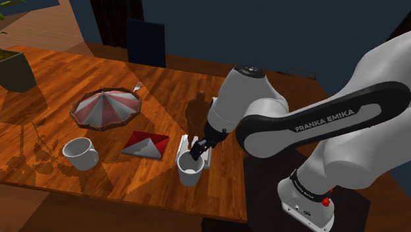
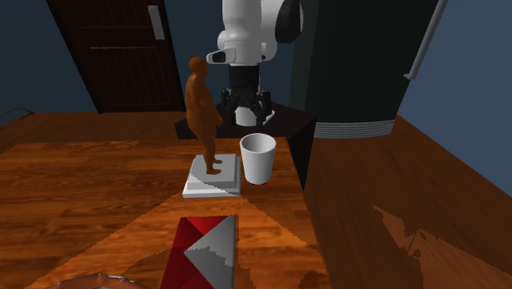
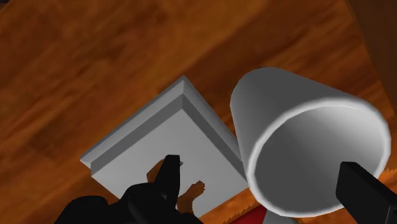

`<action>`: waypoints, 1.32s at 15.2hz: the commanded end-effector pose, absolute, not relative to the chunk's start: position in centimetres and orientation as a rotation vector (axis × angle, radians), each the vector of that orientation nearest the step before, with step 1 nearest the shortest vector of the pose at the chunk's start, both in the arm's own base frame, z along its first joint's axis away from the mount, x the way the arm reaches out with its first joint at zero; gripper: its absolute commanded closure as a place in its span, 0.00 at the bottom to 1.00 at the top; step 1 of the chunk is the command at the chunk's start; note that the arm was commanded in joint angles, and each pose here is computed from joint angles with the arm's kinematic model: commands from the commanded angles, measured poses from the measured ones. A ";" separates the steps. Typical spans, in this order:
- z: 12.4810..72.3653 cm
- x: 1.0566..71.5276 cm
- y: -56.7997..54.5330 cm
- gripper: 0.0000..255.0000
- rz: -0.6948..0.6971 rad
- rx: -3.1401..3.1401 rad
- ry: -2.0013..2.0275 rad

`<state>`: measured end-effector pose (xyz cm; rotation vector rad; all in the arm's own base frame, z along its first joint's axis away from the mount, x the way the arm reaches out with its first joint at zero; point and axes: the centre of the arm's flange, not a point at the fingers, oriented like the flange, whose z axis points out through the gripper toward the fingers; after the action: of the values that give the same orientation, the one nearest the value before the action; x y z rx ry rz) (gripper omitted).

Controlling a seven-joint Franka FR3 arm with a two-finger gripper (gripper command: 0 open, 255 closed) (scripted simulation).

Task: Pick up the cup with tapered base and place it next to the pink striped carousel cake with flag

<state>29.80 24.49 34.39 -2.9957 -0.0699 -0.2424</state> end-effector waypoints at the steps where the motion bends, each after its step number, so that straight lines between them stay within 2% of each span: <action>1: 33.3 29.9 25.0 0.00 -0.243 -2.994 -0.070; 6: 30.5 30.3 25.4 0.00 -0.243 -2.994 -0.070; 14: 30.5 30.3 25.4 0.00 -0.243 -2.994 -0.070; 15: 30.5 30.3 25.4 1.00 -0.243 -2.994 -0.070; 20: 30.5 30.3 25.4 1.00 -0.243 -2.994 -0.070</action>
<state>30.33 25.36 30.47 -2.9941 -0.0693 -0.2438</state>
